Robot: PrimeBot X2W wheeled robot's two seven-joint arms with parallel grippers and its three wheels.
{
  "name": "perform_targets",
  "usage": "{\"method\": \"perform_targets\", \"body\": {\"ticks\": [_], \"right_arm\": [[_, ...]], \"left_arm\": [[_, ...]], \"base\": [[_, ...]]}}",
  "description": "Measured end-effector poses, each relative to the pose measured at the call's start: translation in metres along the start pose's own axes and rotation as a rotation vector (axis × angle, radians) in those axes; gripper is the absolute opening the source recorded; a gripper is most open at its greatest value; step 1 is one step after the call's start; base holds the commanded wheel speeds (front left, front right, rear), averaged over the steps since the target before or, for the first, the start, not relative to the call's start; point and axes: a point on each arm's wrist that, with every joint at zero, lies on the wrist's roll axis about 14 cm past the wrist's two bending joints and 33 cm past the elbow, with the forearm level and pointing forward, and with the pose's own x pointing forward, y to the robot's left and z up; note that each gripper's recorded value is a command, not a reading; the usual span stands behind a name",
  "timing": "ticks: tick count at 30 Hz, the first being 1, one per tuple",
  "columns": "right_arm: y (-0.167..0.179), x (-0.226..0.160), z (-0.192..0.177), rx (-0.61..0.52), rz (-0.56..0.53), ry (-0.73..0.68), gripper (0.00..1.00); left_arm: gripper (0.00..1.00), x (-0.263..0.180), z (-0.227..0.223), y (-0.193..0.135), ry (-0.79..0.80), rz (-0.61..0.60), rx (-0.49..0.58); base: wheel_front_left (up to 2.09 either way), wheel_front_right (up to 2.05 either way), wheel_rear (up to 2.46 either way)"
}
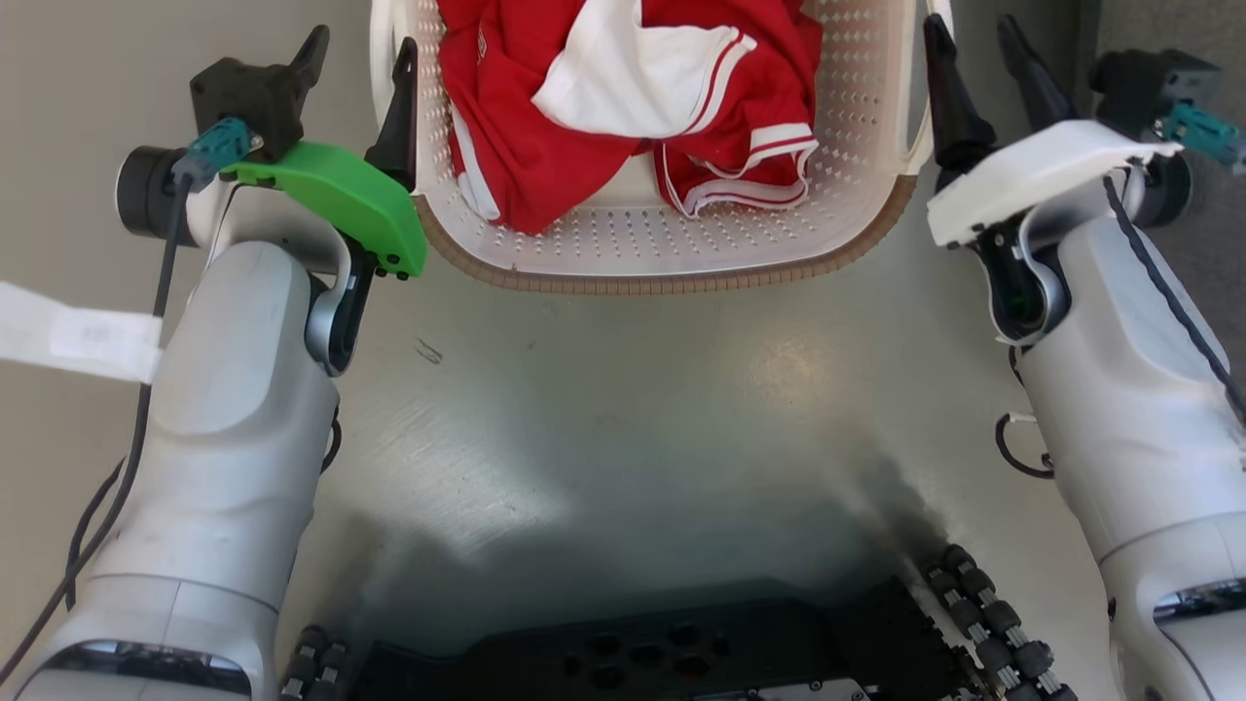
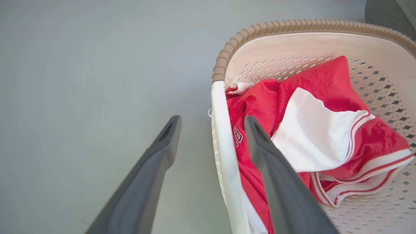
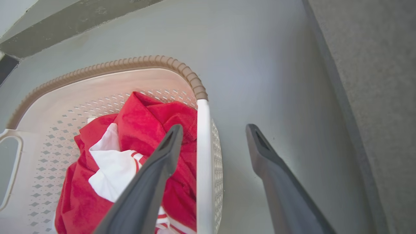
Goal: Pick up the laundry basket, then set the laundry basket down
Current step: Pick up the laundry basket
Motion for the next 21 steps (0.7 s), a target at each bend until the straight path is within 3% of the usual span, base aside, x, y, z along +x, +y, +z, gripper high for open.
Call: {"method": "perform_targets", "body": {"ticks": [21], "right_arm": [[0.012, 0.028, -0.041, -0.013, 0.043, 0.135, 1.0]], "left_arm": [[1.0, 0.026, -0.042, 0.004, 0.158, -0.02, -0.037]], "base": [[0.0, 0.0, 0.0]]}}
